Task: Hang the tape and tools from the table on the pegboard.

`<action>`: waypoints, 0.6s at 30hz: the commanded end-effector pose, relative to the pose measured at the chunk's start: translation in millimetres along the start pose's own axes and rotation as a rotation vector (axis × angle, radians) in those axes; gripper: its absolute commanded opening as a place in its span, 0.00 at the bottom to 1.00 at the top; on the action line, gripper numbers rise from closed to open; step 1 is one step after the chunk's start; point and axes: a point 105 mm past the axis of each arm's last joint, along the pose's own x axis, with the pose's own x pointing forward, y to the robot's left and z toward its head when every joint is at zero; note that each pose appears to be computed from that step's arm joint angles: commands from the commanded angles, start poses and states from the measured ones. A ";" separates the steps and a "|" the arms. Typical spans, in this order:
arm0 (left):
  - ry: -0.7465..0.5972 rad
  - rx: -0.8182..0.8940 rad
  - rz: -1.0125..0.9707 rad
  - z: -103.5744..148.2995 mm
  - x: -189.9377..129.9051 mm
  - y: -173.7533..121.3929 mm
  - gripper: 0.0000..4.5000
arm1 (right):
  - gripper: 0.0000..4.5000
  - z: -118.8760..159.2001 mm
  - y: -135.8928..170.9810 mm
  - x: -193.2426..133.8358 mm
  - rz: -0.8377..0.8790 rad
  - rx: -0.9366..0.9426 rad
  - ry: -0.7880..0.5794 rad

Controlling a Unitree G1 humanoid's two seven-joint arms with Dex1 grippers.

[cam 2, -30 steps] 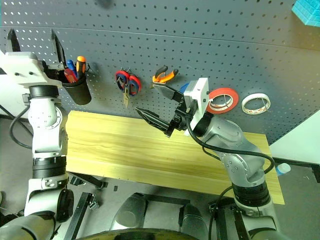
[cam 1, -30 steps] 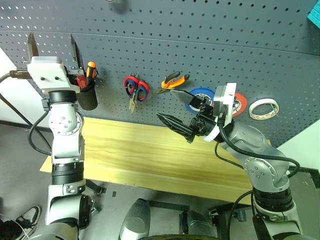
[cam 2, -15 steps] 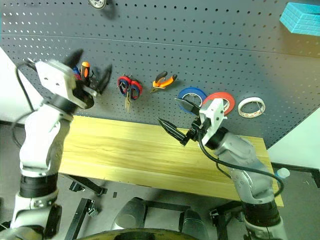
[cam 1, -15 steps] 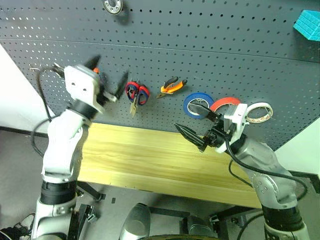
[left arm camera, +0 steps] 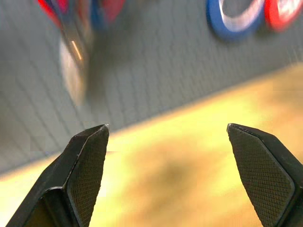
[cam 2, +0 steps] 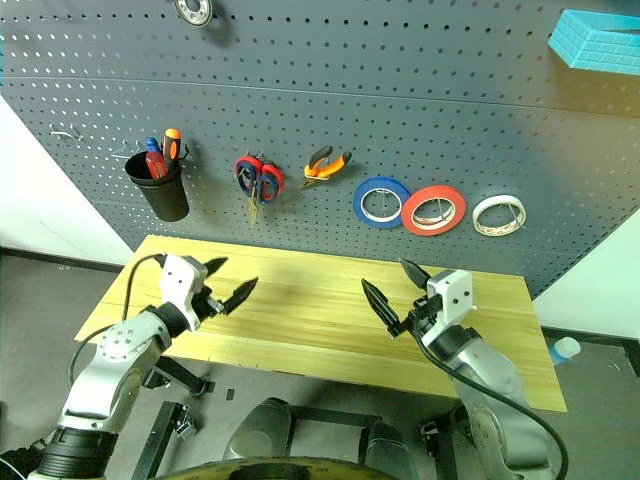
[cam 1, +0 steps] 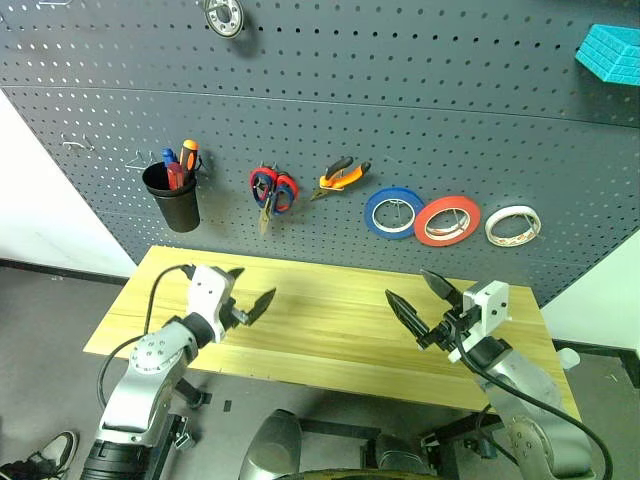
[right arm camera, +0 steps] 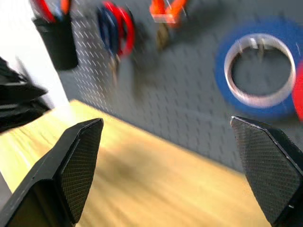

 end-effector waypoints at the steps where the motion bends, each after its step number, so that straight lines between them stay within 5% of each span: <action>1: -0.005 -0.041 -0.006 -9.6 -6.6 -1.6 0.92 | 1.00 -6.6 -17.3 -11.7 -0.102 -0.004 -0.009; 8: 0.161 -0.155 -0.074 -58.2 -22.7 -13.7 0.92 | 1.00 -45.3 -12.3 -35.6 -0.057 0.101 0.107; 18: 0.146 -0.234 -0.084 -53.1 -26.5 -11.1 0.92 | 1.00 -53.2 -12.0 -50.5 -0.031 0.145 0.148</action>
